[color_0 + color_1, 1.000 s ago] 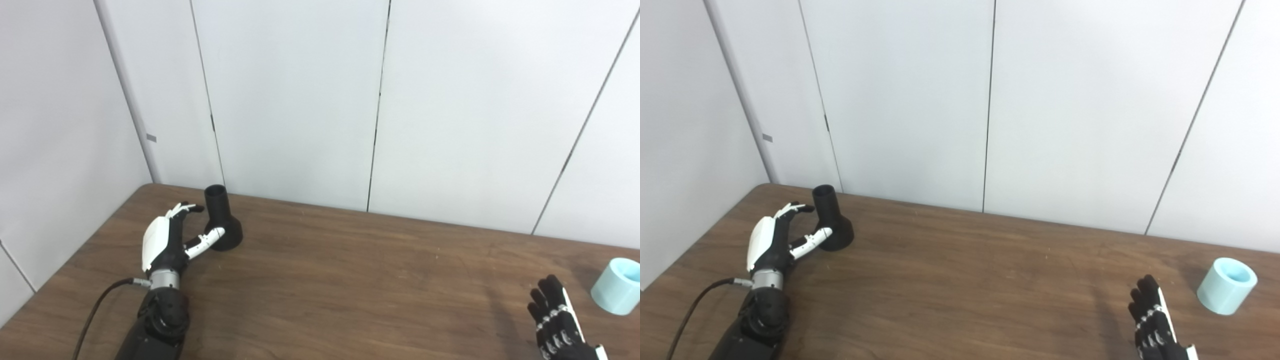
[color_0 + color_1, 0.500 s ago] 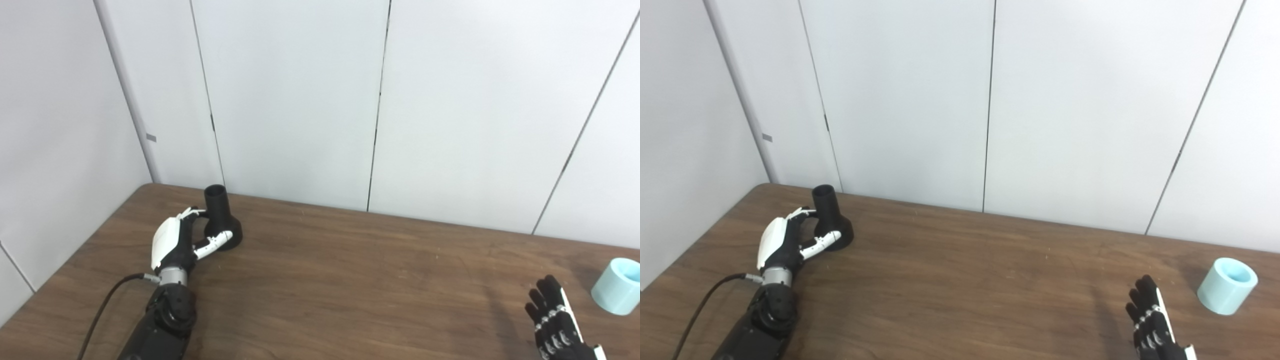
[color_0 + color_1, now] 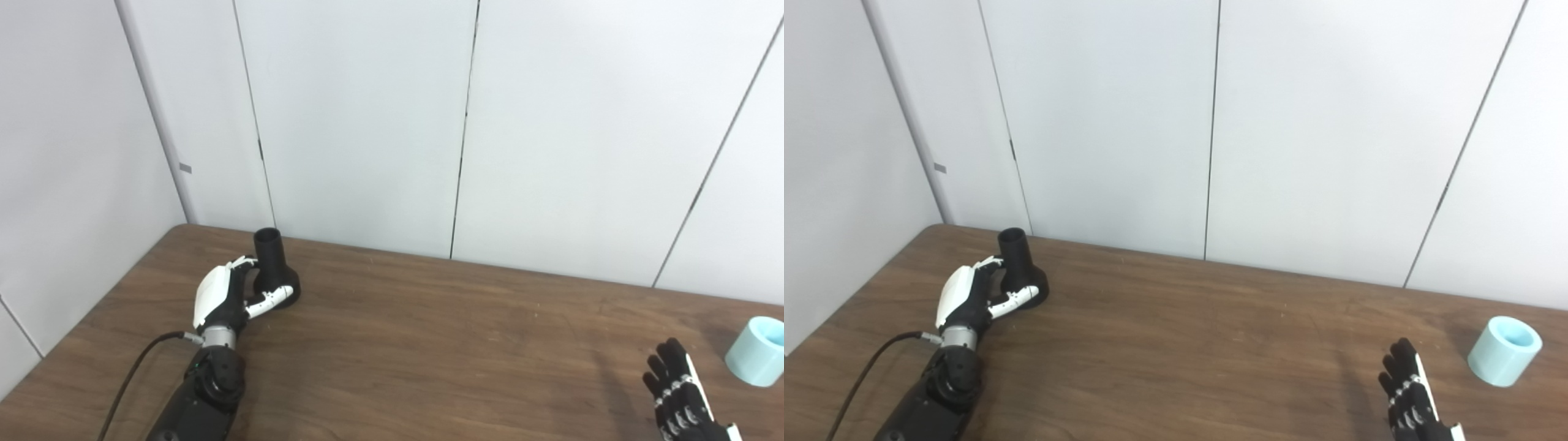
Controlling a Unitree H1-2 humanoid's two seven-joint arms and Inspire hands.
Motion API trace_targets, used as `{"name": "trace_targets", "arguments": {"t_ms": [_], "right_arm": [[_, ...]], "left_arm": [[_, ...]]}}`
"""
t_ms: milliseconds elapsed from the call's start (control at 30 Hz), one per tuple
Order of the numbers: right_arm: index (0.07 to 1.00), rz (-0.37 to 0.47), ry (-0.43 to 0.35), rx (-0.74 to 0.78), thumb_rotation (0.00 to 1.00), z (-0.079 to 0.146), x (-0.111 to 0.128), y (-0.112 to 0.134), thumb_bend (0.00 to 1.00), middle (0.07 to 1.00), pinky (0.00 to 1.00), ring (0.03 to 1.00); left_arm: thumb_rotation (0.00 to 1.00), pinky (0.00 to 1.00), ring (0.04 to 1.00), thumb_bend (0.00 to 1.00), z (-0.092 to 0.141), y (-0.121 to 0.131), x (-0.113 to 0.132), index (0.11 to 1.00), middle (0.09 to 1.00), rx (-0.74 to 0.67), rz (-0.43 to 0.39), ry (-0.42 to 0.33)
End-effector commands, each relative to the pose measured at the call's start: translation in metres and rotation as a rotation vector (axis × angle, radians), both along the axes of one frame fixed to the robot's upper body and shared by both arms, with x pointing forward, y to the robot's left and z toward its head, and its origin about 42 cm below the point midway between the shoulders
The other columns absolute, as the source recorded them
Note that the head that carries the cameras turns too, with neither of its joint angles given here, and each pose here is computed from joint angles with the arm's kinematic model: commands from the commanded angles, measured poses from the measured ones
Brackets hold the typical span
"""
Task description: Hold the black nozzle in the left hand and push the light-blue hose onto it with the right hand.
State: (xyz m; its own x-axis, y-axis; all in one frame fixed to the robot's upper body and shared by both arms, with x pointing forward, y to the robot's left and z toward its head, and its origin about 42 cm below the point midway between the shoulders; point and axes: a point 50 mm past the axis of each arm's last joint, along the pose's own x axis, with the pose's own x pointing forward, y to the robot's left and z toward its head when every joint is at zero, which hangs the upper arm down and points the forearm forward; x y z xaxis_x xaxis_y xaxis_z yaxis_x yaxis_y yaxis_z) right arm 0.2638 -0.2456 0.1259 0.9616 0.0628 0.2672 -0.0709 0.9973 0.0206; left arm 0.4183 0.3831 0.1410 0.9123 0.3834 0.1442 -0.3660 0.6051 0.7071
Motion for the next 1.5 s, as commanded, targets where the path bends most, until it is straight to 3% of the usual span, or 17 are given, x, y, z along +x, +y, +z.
{"name": "trace_targets", "arguments": {"t_ms": [0, 300, 900, 1467], "right_arm": [[1.000, -0.018, 0.138, 0.012, 0.84, -0.035, -0.026, -0.002, 0.73, 1.000, 0.98, 1.000], [1.000, -0.021, 0.142, 0.018, 0.84, -0.035, -0.027, -0.002, 0.72, 1.000, 0.98, 1.000], [1.000, -0.018, 0.146, 0.019, 0.84, -0.033, -0.027, -0.001, 0.72, 1.000, 0.98, 1.000], [1.000, -0.006, 0.146, 0.022, 0.84, -0.029, -0.029, 0.003, 0.71, 1.000, 0.98, 1.000]], "left_arm": [[0.54, 1.00, 0.970, 0.77, 0.032, 0.004, 0.016, 0.601, 0.889, 0.036, -0.012, -0.095], [0.53, 1.00, 0.963, 0.62, 0.026, 0.001, 0.014, 0.532, 0.849, 0.047, 0.009, -0.098], [0.53, 1.00, 0.963, 0.58, 0.004, -0.007, 0.008, 0.510, 0.841, 0.110, -0.022, -0.068], [0.56, 1.00, 0.978, 0.57, -0.021, -0.058, -0.009, 0.492, 0.857, 0.095, -0.186, -0.002]]}}
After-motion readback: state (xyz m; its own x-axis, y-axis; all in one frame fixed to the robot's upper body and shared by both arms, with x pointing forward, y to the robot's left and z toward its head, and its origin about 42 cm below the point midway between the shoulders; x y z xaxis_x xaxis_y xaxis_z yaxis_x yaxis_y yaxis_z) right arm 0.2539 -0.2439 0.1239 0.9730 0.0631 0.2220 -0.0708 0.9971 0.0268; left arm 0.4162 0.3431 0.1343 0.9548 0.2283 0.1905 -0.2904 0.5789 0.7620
